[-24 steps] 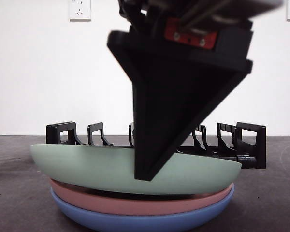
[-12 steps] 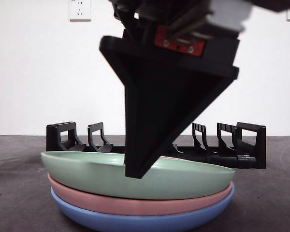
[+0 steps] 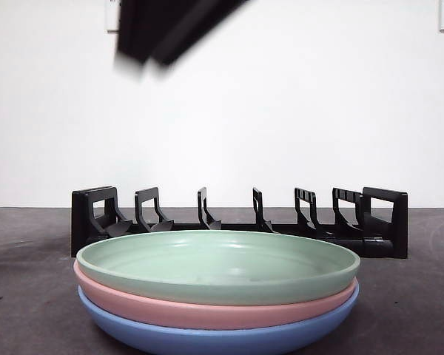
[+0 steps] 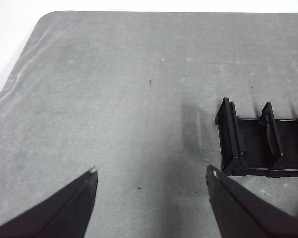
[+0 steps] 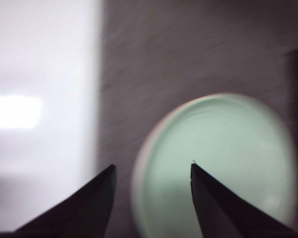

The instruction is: Place the plate

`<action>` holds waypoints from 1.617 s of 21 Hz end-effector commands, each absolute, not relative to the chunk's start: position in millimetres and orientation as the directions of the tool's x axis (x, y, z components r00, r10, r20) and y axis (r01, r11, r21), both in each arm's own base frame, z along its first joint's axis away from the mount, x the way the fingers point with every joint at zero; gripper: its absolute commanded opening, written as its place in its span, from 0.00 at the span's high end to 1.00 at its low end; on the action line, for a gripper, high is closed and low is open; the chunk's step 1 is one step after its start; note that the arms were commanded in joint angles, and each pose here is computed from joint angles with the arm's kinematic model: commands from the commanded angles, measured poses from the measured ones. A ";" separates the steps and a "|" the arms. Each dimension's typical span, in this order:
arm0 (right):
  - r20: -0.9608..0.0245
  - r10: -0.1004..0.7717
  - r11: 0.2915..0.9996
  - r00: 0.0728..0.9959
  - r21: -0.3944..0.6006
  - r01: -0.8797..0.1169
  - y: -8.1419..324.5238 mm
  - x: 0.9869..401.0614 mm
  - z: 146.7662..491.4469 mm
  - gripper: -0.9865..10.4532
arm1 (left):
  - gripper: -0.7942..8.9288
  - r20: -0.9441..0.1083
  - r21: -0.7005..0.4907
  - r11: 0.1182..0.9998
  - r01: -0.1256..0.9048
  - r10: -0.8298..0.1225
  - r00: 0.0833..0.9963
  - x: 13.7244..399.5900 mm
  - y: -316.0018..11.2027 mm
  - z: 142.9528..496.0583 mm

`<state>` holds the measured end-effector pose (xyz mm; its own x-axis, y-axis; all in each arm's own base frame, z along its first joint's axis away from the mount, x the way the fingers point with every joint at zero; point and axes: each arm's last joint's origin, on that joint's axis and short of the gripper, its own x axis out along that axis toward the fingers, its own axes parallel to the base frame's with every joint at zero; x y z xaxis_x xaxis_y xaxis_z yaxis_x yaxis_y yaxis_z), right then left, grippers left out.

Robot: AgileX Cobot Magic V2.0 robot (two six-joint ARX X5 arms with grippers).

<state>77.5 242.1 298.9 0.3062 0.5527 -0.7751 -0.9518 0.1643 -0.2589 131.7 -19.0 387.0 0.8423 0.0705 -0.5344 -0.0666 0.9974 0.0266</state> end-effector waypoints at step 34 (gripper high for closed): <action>-0.403 0.265 0.916 0.876 -0.179 -0.360 41.4 211.0 372.4 0.90 | 0.91 -0.271 -0.018 0.980 0.197 -0.194 0.943 140.9 -24.9 368.3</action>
<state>210.5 40.5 367.2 0.8686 0.2587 -0.4227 -0.3621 0.9136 -0.1850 136.7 -23.7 369.7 0.9385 -0.1897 -0.2885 0.1835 0.9818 -0.0489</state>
